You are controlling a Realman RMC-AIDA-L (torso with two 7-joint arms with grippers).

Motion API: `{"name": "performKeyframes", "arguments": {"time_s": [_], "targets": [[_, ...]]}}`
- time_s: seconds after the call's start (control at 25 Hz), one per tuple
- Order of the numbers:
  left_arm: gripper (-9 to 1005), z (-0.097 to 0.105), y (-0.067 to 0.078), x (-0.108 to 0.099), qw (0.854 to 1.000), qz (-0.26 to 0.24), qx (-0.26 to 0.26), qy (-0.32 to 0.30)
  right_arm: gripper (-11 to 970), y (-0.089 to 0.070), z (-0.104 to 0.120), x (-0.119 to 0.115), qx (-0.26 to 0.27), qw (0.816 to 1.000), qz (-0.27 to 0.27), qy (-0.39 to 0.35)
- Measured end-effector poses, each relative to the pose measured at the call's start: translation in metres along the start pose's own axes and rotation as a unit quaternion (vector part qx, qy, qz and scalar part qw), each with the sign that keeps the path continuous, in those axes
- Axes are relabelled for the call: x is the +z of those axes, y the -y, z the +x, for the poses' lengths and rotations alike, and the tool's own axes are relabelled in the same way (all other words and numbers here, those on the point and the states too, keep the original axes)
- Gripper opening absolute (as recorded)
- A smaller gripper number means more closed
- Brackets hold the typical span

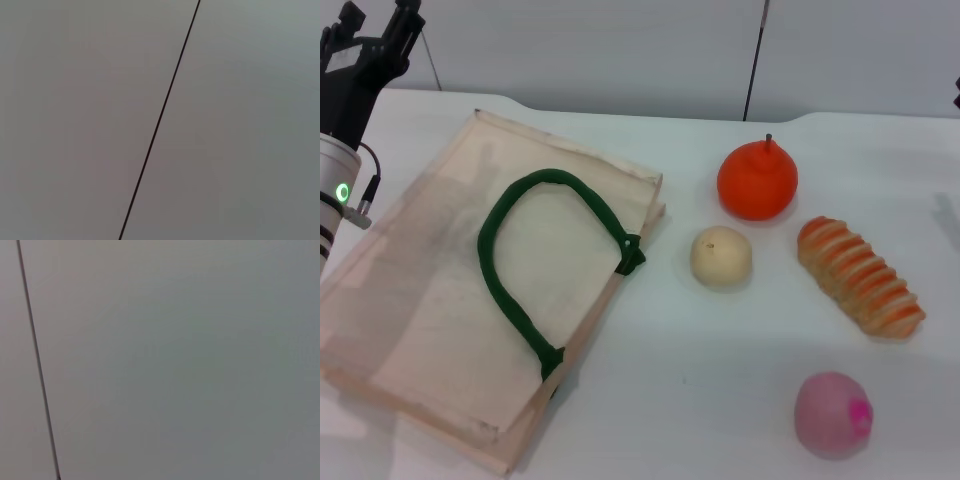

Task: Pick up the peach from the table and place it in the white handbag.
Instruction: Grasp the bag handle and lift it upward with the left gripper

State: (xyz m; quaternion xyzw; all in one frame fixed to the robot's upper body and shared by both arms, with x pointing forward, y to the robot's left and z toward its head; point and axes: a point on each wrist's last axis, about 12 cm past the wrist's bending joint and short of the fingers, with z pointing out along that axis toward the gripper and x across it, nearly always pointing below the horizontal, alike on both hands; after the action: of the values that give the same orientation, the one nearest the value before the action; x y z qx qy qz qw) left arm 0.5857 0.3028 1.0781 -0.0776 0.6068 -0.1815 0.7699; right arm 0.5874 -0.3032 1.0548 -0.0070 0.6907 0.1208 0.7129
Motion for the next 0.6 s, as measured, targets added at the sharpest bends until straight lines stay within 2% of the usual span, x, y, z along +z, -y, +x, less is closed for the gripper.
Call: {"name": "performKeyframes", "arguments": {"time_s": [0.6], "targets": [[808,0.0015,0.0045,0.0010,1.000,0.019,0.002,-0.008,897,0.0013,0.0001,-0.0007,0.000,1.000,0.002,-0.001]]}}
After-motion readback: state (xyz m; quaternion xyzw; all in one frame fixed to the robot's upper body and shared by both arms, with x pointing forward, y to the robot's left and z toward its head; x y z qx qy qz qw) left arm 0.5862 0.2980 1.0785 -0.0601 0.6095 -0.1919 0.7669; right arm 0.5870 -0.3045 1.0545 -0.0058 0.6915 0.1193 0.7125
